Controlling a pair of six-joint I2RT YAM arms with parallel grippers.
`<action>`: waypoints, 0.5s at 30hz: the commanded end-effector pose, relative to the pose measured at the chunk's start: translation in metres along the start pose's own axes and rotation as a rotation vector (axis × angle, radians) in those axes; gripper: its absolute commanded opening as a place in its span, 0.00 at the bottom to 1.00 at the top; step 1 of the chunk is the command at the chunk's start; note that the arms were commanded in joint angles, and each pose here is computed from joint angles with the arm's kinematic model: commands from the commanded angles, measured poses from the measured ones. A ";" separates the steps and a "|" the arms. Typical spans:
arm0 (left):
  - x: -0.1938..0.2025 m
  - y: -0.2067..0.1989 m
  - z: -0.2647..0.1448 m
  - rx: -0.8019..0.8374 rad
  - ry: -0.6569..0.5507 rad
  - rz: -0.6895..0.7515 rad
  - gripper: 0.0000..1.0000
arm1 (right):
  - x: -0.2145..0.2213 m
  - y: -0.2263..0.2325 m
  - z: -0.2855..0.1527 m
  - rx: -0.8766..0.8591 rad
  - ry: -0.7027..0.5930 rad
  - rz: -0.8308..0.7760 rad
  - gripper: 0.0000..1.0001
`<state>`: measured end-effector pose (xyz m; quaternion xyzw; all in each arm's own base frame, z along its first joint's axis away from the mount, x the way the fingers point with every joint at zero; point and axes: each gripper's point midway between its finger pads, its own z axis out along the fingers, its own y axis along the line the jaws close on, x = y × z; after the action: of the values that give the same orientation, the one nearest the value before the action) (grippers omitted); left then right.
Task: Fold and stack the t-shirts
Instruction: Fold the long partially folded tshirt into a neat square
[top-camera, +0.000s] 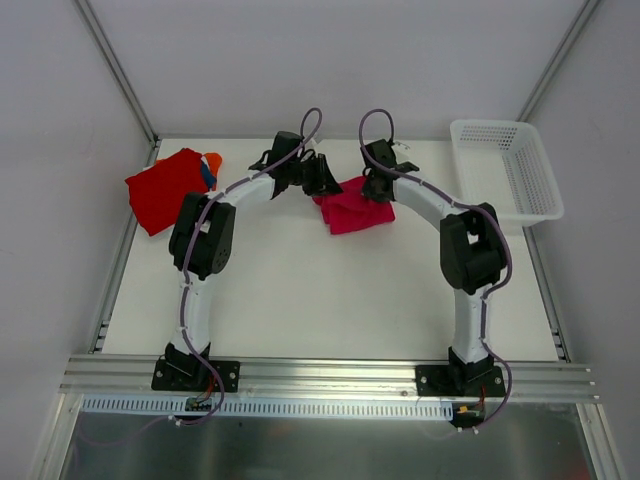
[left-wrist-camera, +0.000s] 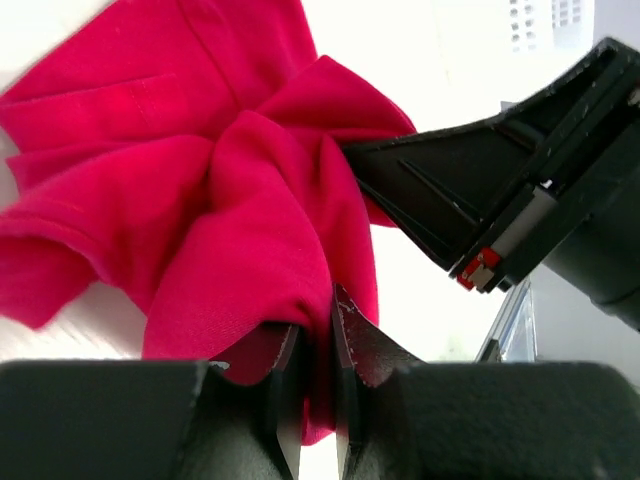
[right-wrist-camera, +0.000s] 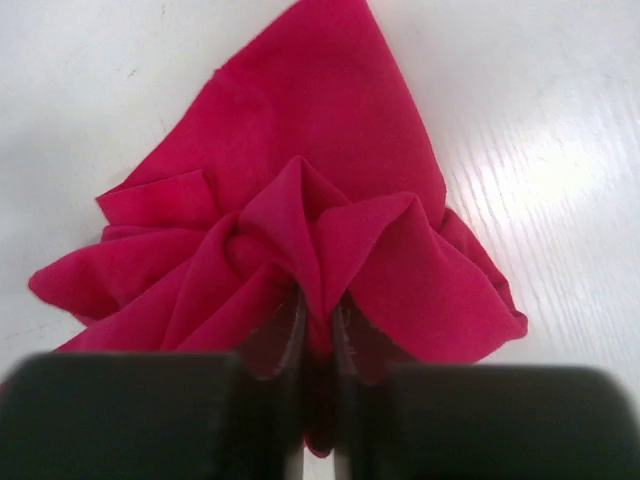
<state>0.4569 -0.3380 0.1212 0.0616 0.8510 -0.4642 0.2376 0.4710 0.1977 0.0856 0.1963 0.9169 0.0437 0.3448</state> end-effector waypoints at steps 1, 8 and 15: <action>-0.011 0.003 0.000 0.048 0.007 -0.011 0.13 | -0.016 0.017 0.019 -0.060 0.003 0.007 0.20; -0.002 0.034 0.011 0.034 0.029 -0.047 0.13 | -0.012 0.013 0.052 -0.025 0.015 0.011 1.00; 0.005 0.036 0.013 0.056 0.035 -0.061 0.13 | -0.035 0.014 0.036 -0.034 -0.048 -0.013 0.99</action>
<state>0.4709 -0.3231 0.0721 0.0385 0.8583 -0.4697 0.2029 0.5111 0.1999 0.0494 0.1935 0.9212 0.0513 0.3336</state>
